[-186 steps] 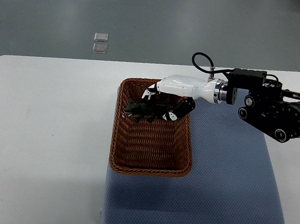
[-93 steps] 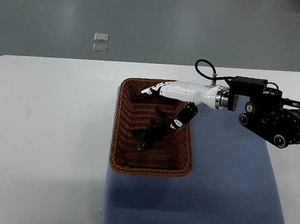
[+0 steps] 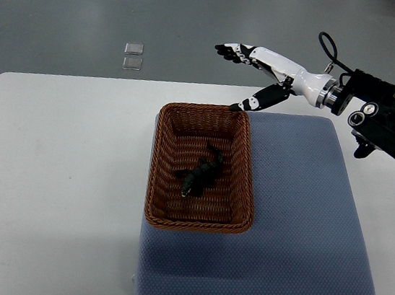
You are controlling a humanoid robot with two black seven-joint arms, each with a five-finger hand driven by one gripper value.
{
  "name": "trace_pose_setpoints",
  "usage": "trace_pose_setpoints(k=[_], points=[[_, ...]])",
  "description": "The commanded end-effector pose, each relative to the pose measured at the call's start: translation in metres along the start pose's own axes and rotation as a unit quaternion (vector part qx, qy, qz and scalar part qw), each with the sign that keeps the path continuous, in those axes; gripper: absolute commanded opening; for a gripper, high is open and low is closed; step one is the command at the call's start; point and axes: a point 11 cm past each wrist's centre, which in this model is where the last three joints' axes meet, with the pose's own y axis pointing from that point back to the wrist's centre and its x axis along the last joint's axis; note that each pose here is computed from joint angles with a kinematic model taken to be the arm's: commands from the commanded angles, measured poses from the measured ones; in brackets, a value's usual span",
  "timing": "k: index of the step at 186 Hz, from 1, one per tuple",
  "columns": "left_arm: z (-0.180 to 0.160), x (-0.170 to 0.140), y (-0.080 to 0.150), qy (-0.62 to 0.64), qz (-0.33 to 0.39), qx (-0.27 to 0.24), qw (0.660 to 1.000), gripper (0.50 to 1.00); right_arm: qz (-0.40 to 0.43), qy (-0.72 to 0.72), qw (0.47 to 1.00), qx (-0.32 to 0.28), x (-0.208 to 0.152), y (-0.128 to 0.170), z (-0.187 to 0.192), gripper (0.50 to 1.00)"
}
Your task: Place crocodile in brown basket with right hand
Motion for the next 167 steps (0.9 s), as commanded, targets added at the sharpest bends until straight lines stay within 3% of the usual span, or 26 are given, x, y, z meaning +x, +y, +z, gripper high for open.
trace_pose_setpoints(k=[1, 40, 82, 167], points=[[0.0, 0.0, 0.0, 0.0, 0.0, 0.0, 1.0, 1.0, 0.06, -0.1, 0.993, -0.022, 0.017, 0.015, 0.02, 0.928], [0.0, 0.0, 0.0, 0.0, 0.0, 0.0, 1.0, 1.0, 0.169, -0.277, 0.944, -0.059, 0.041, 0.047, 0.064, 0.926], [0.0, 0.0, 0.0, 0.0, 0.0, 0.0, 1.0, 1.0, 0.18, -0.432, 0.88, -0.087, 0.03, 0.067, 0.095, 0.926], [0.0, 0.0, 0.0, 0.0, 0.0, 0.0, 1.0, 1.0, 0.192, -0.488, 0.847, -0.089, 0.016, 0.068, 0.106, 0.932]])
